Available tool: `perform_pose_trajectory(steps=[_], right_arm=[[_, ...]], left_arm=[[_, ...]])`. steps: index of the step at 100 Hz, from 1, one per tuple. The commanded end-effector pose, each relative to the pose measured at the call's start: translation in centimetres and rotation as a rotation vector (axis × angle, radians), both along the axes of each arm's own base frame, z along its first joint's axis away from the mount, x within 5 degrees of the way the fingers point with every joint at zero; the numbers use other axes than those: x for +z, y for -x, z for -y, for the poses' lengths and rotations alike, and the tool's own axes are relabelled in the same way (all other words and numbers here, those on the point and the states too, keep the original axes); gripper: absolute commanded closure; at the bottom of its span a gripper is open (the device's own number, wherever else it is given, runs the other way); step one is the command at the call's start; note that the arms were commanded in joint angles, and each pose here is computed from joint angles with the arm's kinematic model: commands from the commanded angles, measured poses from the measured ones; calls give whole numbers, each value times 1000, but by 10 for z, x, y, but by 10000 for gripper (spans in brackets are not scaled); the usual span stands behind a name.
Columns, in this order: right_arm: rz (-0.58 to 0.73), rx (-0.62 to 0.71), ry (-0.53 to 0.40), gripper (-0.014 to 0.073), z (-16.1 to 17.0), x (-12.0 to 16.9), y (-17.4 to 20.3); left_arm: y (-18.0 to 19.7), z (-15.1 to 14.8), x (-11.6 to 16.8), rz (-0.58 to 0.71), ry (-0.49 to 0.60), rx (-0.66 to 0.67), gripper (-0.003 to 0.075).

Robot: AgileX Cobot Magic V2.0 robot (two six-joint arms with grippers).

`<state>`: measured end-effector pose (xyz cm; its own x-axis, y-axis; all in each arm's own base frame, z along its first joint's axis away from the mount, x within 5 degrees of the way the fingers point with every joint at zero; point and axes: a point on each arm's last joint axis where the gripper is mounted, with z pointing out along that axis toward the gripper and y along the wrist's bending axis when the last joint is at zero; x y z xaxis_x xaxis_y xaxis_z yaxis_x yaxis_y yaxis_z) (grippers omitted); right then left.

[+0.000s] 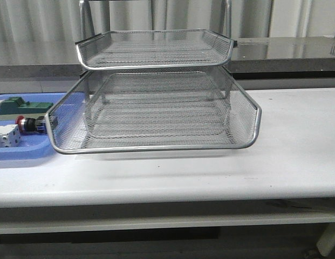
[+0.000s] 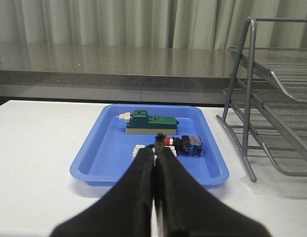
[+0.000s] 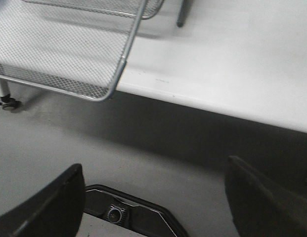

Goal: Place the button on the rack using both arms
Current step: 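Release the pulled-out tray and withdraw the right gripper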

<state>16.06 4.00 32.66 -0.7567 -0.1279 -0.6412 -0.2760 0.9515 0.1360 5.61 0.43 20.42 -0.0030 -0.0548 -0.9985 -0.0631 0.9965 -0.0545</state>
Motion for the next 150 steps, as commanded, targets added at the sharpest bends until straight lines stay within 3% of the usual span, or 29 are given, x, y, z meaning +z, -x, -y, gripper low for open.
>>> perform_pose_trajectory(steps=[1,44,56,83,150], right_arm=[[61,-55,34,13,8,20,13],[184,-129,69,44,23,39,63],[175,-131,85,203,24,38,66],[151,-129,90,666,25,37,68],[152,-129,90,662,25,37,67]], left_arm=[[1,2,-7,56,10,-22,741],[1,2,-7,56,10,-22,741],[1,2,-7,56,10,-22,741],[1,2,-7,56,10,-22,741],[1,2,-7,59,10,-23,741]])
